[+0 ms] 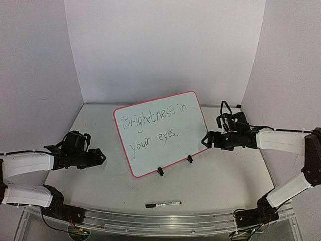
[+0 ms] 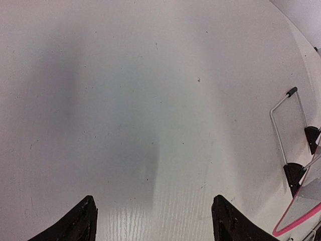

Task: Write a sentence on the whiteboard
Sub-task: Reset both arms

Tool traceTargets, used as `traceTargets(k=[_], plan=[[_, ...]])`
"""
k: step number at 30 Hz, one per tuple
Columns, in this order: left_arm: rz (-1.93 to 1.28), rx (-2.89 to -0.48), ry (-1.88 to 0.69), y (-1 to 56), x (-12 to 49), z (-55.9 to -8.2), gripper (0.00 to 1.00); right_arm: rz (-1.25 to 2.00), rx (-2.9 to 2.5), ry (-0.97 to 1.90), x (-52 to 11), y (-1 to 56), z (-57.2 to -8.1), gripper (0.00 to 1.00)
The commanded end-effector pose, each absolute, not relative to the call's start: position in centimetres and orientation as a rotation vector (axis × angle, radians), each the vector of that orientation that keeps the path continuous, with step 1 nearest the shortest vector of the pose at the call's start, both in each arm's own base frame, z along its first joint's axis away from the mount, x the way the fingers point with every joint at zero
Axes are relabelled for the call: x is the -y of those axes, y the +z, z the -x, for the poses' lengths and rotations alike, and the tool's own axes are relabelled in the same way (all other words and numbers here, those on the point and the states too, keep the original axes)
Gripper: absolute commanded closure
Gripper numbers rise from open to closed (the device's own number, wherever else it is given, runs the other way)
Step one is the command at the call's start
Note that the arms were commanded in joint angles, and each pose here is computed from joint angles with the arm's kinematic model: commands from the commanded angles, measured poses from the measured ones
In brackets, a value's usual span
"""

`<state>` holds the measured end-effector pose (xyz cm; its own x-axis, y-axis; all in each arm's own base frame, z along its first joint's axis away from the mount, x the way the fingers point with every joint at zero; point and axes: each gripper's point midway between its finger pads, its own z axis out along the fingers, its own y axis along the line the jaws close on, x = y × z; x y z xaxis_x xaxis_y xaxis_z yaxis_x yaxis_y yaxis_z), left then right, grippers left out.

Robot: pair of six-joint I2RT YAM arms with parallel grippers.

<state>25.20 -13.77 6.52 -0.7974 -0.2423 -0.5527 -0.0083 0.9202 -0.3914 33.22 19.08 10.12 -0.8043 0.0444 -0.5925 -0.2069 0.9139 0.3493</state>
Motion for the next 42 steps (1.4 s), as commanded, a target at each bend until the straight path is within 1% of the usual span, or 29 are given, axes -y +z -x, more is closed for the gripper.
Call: traceTargets(k=[1,5,9,14,18,21,24,28,33,42], plan=[[0.14,-2.403,-0.581,8.1,13.1,-30.3,0.23,0.017,-2.384,0.54,-14.9,10.5,-36.1,0.02],[0.159,-2.336,-0.518,9.1,10.0,-34.8,0.22,-0.092,-2.359,0.485,-10.3,10.1,-38.3,0.02],[0.229,-2.225,-0.428,11.4,5.8,-39.0,0.21,-0.189,-2.274,0.441,-5.9,11.0,-40.2,0.02],[0.199,-2.058,-0.164,15.0,2.1,-41.9,0.18,-0.217,-2.1,0.343,-1.4,13.2,-41.7,0.03],[0.18,-1.893,-0.006,16.9,0.0,-42.2,0.15,-0.198,-1.957,0.228,0.4,14.3,-41.7,0.03],[0.168,-1.824,0.043,16.7,-0.6,-41.8,0.09,-0.186,-1.851,0.136,1.5,15.5,-41.6,0.03],[0.181,-1.839,0.087,15.1,-1.2,-41.9,0.08,-0.175,-1.778,0.053,2.5,16.0,-40.8,0.03],[0.198,-1.863,0.106,14.9,-1.5,-42.2,0.07,-0.209,-1.752,-0.021,3.6,16.1,-39.6,0.03],[0.23,-1.838,0.119,15.2,-2.0,-41.4,0.06,-0.215,-1.748,-0.051,4.0,15.5,-38.4,0.02],[0.223,-1.839,0.116,15.1,-1.9,-41.4,0.05,-0.216,-1.745,-0.05,4.0,15.6,-38.4,0.02]])
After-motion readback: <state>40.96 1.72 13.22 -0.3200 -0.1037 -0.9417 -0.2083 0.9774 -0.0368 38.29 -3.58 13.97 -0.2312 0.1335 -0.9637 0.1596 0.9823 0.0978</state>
